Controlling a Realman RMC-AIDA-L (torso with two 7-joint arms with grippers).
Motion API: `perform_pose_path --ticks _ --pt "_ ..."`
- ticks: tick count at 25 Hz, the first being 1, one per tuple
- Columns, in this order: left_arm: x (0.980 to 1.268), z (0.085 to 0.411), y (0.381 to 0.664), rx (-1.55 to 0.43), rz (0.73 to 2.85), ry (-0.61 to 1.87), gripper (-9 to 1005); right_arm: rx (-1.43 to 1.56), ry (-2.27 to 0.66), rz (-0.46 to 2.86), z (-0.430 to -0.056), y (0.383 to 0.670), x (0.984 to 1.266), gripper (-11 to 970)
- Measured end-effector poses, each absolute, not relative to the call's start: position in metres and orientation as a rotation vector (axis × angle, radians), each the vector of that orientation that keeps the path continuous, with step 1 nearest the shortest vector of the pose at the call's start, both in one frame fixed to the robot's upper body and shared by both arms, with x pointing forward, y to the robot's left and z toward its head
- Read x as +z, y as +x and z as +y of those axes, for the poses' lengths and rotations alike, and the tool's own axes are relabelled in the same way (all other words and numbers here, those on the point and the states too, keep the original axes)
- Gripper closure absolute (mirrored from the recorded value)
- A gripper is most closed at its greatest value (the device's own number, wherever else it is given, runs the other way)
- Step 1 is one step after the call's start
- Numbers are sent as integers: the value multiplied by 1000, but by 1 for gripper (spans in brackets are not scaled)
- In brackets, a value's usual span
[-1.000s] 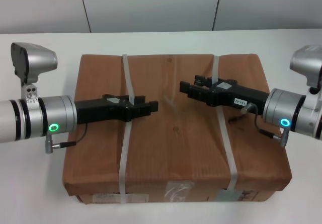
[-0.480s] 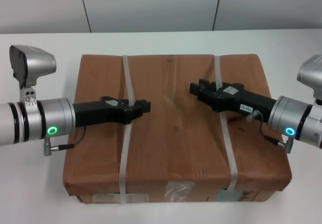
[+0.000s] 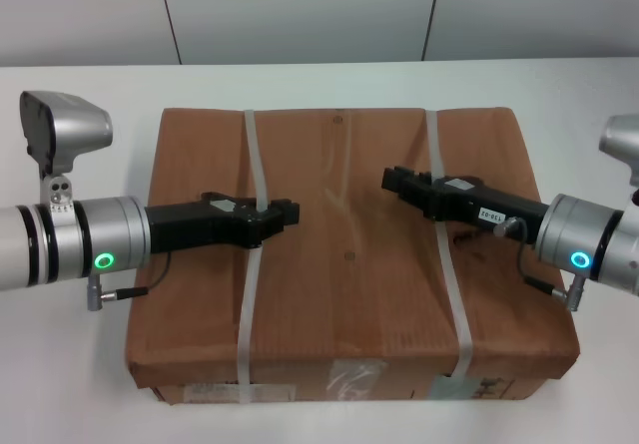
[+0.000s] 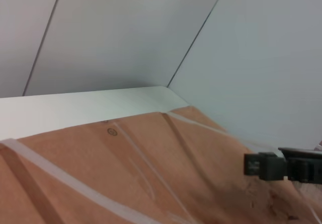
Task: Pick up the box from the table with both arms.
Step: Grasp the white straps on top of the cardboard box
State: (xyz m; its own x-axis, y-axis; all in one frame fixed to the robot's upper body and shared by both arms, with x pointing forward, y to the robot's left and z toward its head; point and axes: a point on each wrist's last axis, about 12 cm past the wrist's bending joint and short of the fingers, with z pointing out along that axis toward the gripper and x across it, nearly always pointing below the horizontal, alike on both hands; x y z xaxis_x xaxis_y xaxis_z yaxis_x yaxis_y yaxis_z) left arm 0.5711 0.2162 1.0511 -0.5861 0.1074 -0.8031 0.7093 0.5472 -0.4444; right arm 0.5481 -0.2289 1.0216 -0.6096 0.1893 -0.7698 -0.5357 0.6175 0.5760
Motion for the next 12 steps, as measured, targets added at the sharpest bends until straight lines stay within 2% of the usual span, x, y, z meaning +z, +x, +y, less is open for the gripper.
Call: perform_pose_path --ticks 4,10,12 --pt "1049 218 569 -1024 2039 652 879 1109 -194 2020 -234 544 1019 725" --pt "1049 219 568 -1023 2036 651 879 1125 -159 2033 -235 542 1018 952" --pt "1049 219 568 -1023 2031 653 879 1129 -156 2028 -236 541 1018 951"
